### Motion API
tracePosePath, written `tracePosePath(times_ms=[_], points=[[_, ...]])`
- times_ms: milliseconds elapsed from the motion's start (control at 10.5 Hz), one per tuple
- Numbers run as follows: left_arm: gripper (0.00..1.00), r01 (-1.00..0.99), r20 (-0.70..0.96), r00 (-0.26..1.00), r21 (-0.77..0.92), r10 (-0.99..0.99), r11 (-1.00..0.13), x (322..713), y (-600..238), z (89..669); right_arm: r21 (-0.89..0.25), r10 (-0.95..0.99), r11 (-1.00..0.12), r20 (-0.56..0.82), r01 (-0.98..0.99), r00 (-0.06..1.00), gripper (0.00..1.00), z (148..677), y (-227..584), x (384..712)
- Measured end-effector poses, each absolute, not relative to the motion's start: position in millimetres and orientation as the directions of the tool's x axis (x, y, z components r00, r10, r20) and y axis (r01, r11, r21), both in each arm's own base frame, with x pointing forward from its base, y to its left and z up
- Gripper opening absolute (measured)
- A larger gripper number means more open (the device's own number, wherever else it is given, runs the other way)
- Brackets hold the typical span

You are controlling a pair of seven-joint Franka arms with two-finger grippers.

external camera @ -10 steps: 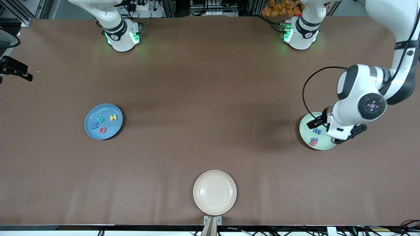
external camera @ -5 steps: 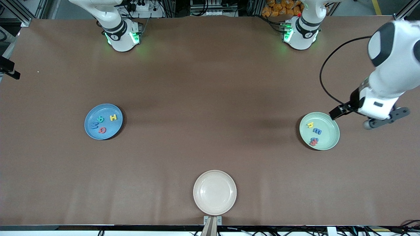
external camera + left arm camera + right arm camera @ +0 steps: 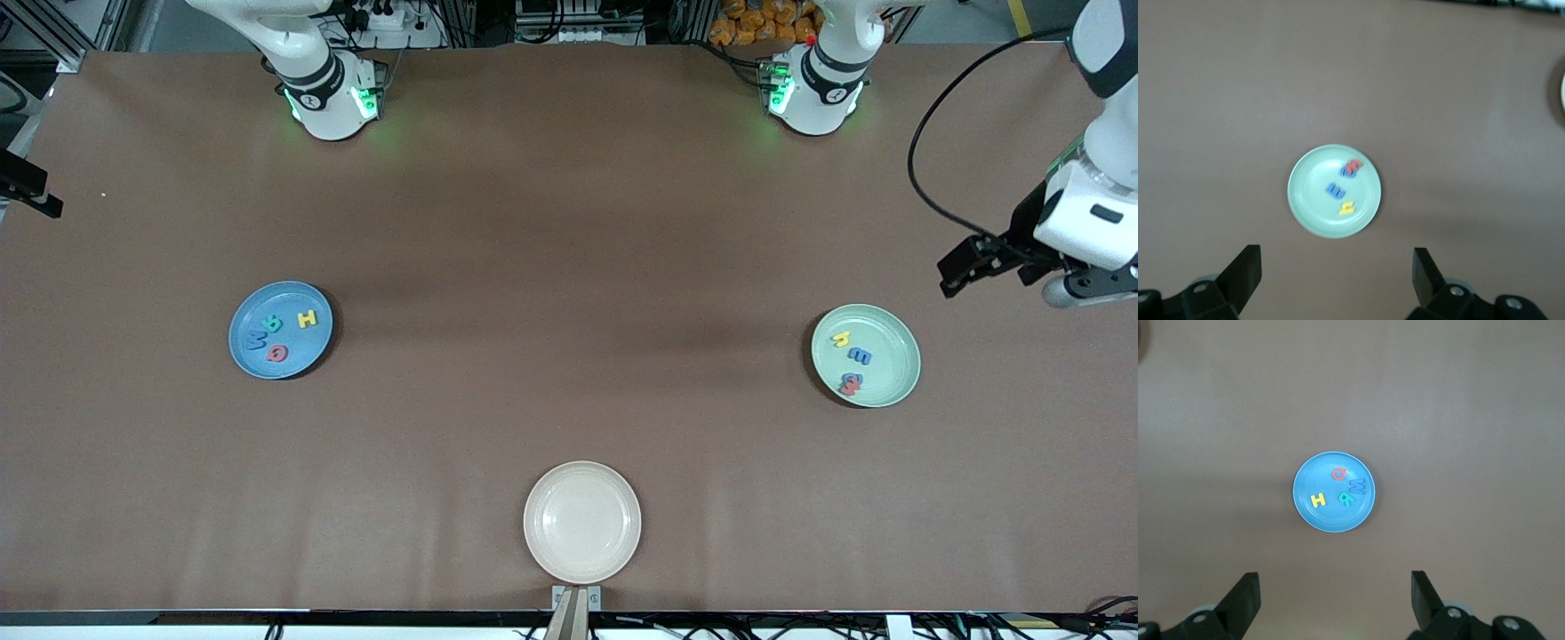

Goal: Sort uppercase to blue plate, lowercase to green plate

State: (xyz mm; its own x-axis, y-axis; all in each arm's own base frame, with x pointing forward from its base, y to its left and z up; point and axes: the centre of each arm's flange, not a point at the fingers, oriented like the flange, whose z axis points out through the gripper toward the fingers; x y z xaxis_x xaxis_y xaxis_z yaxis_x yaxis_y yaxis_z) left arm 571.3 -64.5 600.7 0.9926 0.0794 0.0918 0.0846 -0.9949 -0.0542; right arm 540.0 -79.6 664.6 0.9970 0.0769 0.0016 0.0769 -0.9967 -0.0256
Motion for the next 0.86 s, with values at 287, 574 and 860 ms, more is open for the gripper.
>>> tracePosePath(times_ms=[287,574,860], points=[[1.0,0.044,0.028,0.999,-0.072,0.042,-0.996,548,-64,618,-0.029,0.075,-0.997,0.004,0.075,0.997,1.0,664,-81,540],[1.0,0.045,0.018,0.999,-0.056,0.044,-0.997,540,-65,639,-0.03,0.078,-0.997,0.005,0.078,0.997,1.0,665,-81,540],[1.0,0.04,0.037,0.999,-0.049,0.039,-0.998,540,-66,649,-0.029,0.108,-0.994,0.007,0.108,0.994,1.0,665,-83,540]])
